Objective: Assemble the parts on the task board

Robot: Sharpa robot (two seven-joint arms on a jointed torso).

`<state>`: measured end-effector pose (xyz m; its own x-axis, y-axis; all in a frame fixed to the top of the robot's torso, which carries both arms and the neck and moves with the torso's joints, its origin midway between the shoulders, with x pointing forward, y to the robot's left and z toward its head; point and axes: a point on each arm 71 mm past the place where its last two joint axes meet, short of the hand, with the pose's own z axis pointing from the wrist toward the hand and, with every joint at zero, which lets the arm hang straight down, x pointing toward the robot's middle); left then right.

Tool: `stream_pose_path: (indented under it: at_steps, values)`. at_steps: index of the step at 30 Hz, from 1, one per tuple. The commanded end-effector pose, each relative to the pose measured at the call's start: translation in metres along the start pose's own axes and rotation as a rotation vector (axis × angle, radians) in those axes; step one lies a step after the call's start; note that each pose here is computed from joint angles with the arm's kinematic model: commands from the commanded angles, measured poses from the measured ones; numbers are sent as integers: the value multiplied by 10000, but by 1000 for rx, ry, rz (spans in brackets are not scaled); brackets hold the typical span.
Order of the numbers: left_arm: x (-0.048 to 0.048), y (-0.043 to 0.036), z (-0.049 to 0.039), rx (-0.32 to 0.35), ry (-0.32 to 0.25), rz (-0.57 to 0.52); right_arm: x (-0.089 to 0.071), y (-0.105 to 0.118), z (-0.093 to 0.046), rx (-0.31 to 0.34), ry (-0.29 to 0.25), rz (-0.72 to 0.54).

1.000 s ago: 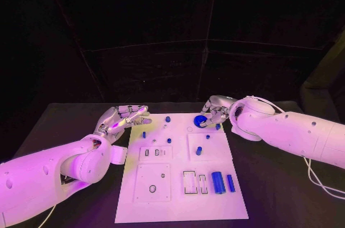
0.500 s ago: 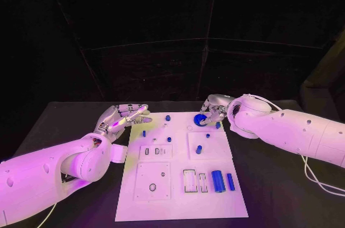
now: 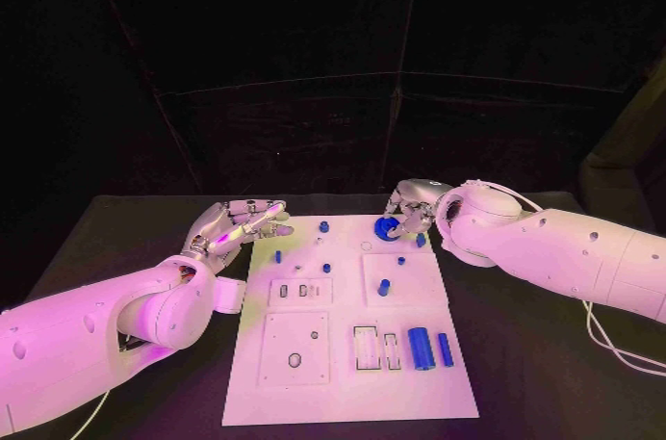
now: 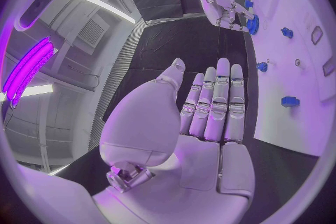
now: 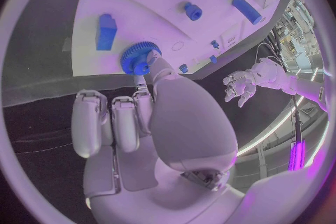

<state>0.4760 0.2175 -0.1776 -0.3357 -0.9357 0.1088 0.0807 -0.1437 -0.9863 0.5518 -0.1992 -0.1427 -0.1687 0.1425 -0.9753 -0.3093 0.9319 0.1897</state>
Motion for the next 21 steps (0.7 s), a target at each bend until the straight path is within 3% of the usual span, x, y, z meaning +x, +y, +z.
stream_pose_path:
  at_steps: [1,13,21]
  values:
    - [17,-14,5,7,16,-4,-44,82,-14,-59,-71,-53]
    - [19,-17,-4,6,20,-6,-71,521,-128,-194,-145,-27]
    - [21,-22,-9,6,21,-7,-41,857,-38,-239,-173,-49]
